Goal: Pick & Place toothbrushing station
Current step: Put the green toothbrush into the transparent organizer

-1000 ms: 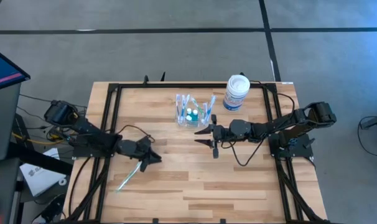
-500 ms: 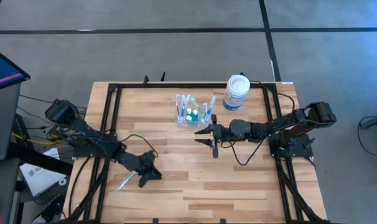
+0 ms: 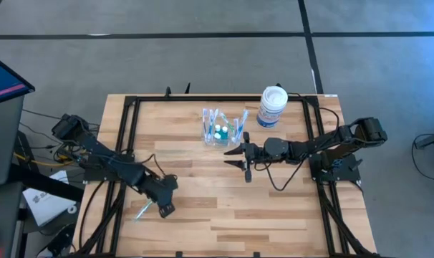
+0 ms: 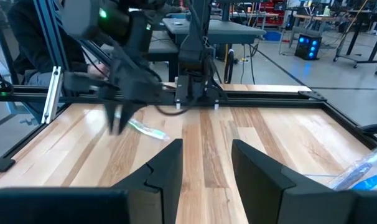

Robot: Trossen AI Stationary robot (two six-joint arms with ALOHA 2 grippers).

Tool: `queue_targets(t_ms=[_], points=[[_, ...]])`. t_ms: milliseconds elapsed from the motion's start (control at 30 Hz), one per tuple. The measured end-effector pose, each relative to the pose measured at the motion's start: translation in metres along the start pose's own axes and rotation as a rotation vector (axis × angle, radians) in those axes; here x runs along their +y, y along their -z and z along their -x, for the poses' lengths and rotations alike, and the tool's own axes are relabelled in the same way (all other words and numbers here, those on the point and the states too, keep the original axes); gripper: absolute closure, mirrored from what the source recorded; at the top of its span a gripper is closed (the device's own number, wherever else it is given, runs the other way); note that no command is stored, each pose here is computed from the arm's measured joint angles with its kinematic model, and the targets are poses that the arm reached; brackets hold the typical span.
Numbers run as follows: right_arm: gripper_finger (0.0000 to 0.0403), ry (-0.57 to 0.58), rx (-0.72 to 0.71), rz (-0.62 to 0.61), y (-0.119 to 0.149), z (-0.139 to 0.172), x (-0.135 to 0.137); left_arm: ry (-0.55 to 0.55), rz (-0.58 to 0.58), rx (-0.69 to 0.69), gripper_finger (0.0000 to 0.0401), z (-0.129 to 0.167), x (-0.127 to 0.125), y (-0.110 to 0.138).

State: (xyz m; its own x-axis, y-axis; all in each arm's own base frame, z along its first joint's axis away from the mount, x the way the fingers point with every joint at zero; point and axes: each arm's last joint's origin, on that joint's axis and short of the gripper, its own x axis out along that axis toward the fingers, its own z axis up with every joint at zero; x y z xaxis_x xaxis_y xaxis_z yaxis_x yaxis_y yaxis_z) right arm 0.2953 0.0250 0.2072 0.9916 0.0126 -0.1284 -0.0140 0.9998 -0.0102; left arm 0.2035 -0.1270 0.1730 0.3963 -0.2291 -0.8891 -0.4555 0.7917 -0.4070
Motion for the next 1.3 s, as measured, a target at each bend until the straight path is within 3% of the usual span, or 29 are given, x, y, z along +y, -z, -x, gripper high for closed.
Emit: queue_targets(t_ms=[167,533,933,1300], points=[[0.0275,0.001,0.0,0.0,0.0,0.0,0.0,-0.154,0.108,0.077,0.035,0.003,0.013,0.006],[0.0275,0.0,0.0,-0.001,0.0,0.0,0.0,-0.24,0.163,0.148,0.0348,0.003,0.024,0.013],[0.0275,0.0,0.0,-0.001,0.0,0.0,0.0,-0.287,0.189,0.124,0.0285,0.003,0.029,0.014],[0.0275,0.0,0.0,-0.001,0.0,0.0,0.0,-0.341,0.215,0.112,0.0279,-0.004,0.043,0.019]])
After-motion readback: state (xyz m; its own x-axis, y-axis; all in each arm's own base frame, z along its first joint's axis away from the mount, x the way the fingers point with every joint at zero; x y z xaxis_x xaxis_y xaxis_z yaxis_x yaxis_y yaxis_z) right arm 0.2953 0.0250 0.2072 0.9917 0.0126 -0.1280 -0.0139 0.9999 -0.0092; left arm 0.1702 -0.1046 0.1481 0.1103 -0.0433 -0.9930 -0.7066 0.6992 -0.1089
